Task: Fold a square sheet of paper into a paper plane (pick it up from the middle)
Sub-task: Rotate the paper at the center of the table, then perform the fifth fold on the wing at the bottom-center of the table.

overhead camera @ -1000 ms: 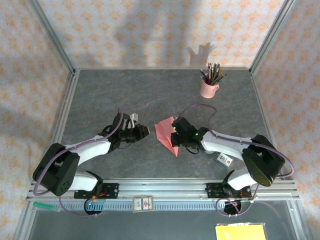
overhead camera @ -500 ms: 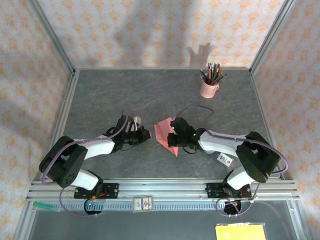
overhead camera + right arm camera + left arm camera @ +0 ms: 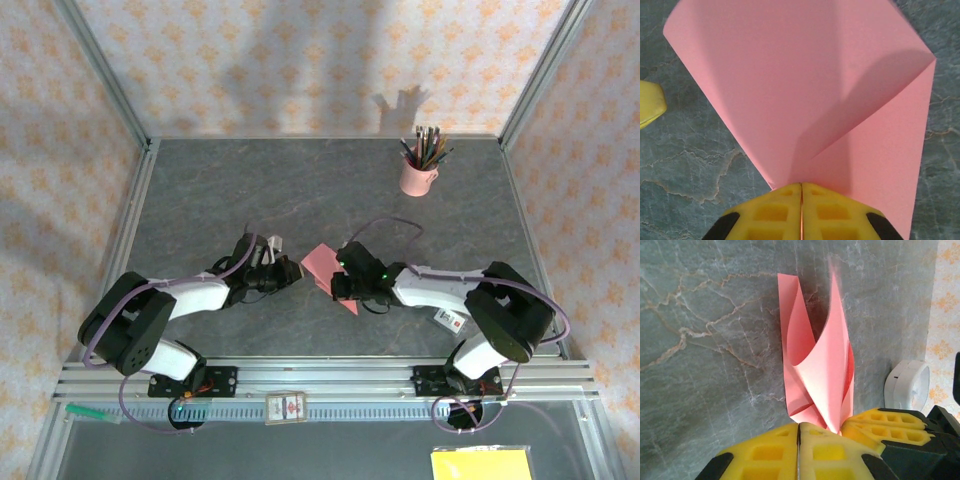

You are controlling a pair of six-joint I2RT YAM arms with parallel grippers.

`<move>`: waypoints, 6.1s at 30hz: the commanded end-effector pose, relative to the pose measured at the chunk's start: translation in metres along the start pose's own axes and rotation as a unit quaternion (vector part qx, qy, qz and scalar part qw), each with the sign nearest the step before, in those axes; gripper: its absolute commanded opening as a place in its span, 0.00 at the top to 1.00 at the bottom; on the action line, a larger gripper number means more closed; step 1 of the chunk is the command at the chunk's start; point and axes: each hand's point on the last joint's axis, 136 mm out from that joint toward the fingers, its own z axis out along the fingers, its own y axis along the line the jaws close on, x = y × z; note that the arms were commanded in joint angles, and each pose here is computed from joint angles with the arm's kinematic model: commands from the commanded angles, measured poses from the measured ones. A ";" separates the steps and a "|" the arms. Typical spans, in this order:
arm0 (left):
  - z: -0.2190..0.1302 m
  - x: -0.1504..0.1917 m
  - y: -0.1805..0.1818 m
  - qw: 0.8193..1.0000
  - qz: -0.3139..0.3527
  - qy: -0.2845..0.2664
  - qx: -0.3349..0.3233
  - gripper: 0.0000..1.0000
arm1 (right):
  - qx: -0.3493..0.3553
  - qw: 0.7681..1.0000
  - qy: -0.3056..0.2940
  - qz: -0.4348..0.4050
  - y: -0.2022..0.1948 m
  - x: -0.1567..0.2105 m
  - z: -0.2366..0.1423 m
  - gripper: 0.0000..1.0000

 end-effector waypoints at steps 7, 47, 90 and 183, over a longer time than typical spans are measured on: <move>-0.006 0.014 -0.036 0.996 -0.023 0.006 0.082 0.91 | 0.000 0.998 -0.024 0.049 -0.002 0.005 0.004 0.92; 0.102 -0.003 -0.002 0.954 0.250 0.159 -0.049 0.95 | -0.037 0.996 -0.050 0.069 -0.029 -0.043 -0.044 0.72; 0.105 0.010 -0.001 0.930 0.310 0.198 -0.018 0.95 | -0.091 0.978 -0.019 0.189 -0.065 -0.045 -0.010 0.54; 0.106 0.011 0.008 0.931 0.304 0.201 -0.038 0.96 | -0.183 0.955 -0.029 0.233 -0.041 -0.027 -0.004 0.81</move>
